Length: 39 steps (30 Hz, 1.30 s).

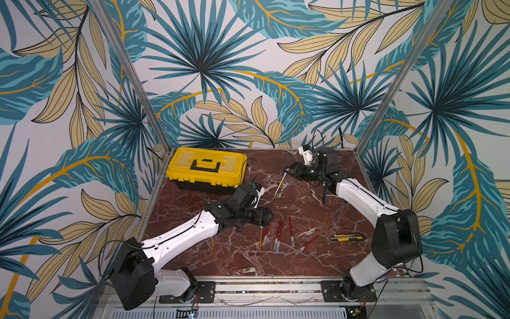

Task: Remove protective caps from carving knives
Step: Remove the protective sleeve from the carving knife.

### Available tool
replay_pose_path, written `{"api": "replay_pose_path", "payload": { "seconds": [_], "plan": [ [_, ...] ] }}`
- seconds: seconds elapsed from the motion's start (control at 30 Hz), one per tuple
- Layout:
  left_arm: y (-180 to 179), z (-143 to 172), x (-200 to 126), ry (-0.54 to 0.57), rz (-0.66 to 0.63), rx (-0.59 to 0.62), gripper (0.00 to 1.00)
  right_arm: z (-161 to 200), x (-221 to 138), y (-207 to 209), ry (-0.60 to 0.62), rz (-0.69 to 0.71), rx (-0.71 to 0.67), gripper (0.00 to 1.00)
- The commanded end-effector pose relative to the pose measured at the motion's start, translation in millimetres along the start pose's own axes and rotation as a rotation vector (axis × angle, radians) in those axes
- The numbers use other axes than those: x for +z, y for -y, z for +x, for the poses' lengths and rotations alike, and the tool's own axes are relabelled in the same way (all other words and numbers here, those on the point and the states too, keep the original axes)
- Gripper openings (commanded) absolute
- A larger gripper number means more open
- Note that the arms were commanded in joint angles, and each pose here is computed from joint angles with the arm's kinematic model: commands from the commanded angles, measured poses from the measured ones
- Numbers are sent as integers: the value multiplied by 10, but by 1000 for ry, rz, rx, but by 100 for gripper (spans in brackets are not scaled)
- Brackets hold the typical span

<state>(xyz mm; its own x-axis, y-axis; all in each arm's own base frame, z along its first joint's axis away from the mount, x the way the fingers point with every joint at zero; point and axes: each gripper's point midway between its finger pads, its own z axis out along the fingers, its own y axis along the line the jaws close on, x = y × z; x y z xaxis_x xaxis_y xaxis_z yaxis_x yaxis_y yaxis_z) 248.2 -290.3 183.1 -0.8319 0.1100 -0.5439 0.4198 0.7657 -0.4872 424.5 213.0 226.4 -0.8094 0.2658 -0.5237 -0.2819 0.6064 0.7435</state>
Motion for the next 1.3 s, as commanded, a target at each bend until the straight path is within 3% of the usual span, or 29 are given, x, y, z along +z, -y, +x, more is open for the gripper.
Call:
{"api": "replay_pose_path", "payload": {
  "seconds": [0.0, 0.3, 0.53, 0.7, 0.77, 0.83, 0.97, 1.03, 1.27],
  "plan": [
    [118, -317, -142, 93, -4, 45, 91, 169, -32, -152, -9, -26, -14, 0],
    [146, -387, 178, 29, -1, 58, 92, 554, 17, -461, -79, -75, -48, 0],
    [182, -458, 224, 27, 9, 67, 56, 751, 64, -566, -118, -70, -77, 0],
    [140, -484, 202, 35, 2, 56, 51, 819, 92, -505, -133, -49, -78, 0],
    [108, -494, 190, 41, -7, 49, 41, 847, 104, -496, -140, -48, -75, 0],
    [73, -497, 184, 43, -15, 37, 24, 871, 109, -495, -146, -49, -74, 0],
    [46, -489, 187, 43, -21, 27, 5, 882, 113, -512, -146, -57, -73, 0],
    [38, -481, 175, 44, -22, 21, 0, 884, 116, -505, -147, -55, -70, 0],
    [4, -304, 166, 11, -9, -18, 0, 641, 95, -380, -108, 33, -95, 0]
  ]
}}
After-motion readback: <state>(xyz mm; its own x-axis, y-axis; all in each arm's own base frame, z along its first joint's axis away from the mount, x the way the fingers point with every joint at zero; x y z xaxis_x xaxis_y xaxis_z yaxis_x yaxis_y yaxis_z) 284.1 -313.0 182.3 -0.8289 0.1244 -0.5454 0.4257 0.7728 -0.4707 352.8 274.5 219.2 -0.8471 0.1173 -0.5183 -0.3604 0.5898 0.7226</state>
